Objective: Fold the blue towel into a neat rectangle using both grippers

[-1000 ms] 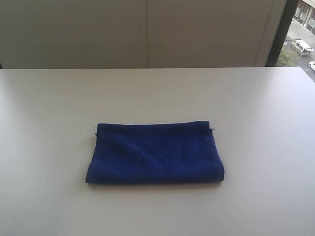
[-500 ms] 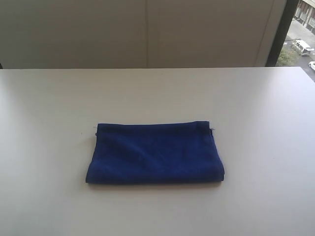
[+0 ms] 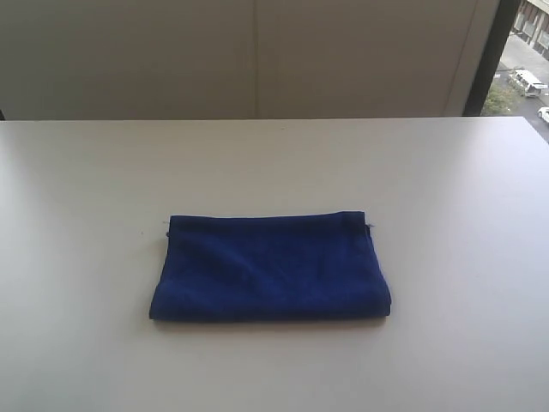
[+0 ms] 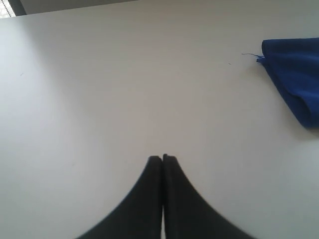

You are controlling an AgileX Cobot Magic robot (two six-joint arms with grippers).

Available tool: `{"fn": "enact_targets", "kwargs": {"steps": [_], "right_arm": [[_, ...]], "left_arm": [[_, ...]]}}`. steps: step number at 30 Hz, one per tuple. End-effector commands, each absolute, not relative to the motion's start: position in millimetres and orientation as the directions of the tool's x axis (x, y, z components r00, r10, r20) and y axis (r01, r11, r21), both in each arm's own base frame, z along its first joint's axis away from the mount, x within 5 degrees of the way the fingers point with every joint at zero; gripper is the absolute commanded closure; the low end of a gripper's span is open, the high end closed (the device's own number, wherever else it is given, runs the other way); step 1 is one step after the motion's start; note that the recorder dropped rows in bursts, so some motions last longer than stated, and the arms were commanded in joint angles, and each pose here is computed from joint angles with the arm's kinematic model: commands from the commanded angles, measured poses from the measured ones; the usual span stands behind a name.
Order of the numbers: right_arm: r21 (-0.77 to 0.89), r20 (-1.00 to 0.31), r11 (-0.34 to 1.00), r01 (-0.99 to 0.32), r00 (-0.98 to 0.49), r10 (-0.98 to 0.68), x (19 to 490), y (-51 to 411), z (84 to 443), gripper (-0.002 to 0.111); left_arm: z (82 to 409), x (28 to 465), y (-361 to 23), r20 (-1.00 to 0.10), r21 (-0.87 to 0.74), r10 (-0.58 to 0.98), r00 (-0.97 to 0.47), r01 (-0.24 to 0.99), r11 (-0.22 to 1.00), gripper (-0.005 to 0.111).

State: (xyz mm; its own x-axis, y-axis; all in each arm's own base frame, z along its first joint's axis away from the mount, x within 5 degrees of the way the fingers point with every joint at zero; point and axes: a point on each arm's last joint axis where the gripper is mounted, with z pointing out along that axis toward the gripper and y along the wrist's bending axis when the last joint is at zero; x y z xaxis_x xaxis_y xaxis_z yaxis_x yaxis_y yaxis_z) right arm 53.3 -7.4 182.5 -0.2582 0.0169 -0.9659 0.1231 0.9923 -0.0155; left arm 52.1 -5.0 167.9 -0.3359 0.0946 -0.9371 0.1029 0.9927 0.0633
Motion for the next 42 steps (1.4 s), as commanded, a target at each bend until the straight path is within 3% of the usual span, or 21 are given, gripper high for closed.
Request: {"fn": "enact_targets", "kwargs": {"steps": [1, 42], "right_arm": [[-0.015, -0.969, 0.993, 0.121, -0.245, 0.015, 53.2, -7.3, 183.0, 0.108], [-0.015, -0.969, 0.993, 0.121, -0.245, 0.015, 53.2, -7.3, 183.0, 0.108]], "left_arm": [[167.0, 51.6, -5.4, -0.936, 0.063, 0.097, -0.339, 0.109, 0.992, 0.107], [167.3, 51.7, -5.6, -0.938, 0.029, 0.059, -0.340, 0.092, 0.995, 0.107]]}}
